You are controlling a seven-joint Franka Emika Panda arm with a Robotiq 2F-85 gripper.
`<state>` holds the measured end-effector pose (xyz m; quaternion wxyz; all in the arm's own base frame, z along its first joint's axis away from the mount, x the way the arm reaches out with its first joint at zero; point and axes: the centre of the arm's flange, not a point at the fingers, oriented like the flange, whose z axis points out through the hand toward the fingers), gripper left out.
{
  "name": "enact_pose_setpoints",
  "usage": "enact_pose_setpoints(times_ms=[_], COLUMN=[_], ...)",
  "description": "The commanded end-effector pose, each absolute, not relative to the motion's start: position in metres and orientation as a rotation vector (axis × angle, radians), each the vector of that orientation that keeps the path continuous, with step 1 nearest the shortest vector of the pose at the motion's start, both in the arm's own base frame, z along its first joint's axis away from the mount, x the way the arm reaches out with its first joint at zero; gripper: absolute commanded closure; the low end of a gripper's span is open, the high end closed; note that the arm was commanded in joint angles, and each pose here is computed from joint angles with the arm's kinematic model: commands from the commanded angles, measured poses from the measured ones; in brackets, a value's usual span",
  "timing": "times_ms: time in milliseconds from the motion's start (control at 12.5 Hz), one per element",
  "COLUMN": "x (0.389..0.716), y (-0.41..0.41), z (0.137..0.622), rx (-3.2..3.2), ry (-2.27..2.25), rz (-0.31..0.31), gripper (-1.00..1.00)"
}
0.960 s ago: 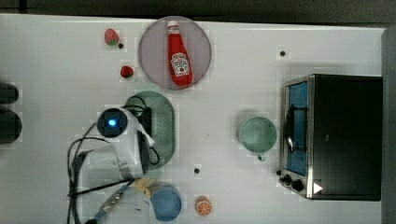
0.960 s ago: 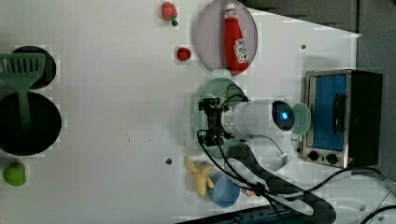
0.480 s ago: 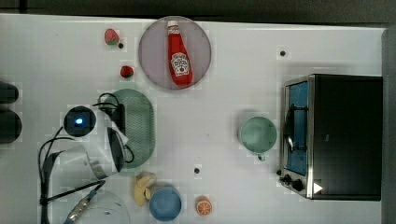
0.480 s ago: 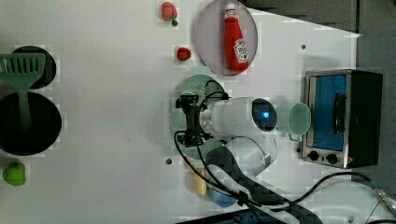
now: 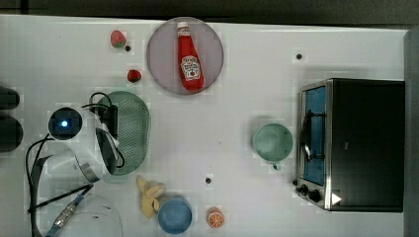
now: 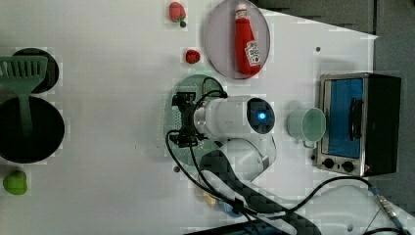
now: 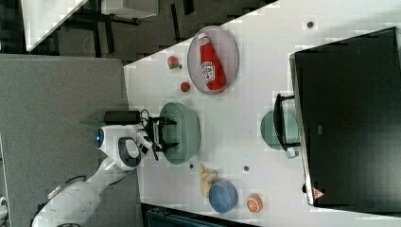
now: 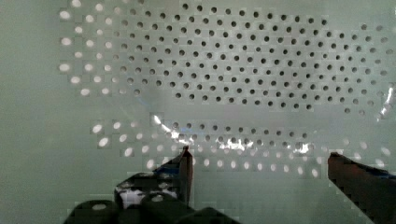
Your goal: Drag strainer right to left.
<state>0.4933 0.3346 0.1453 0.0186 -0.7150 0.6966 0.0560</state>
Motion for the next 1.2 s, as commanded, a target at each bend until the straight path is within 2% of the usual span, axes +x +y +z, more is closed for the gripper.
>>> enact_pose_setpoints(times_ms=[80,320,720,960,1200], x=[0.470,0.468,0.468,0.473,0.487], y=[0.376,0.396,0.425,0.427,0.417], z=[0.137,0.137,0.136,0.139,0.179], rx=[-2.249,-2.208,-2.202,-2.205,-2.337], ry=[2.166,2.174,2.140,2.125,1.968], rz=[0.225,0.268,0.286,0.275,0.246], gripper=[-1.00,-1.00,-1.00,-1.00,-1.00])
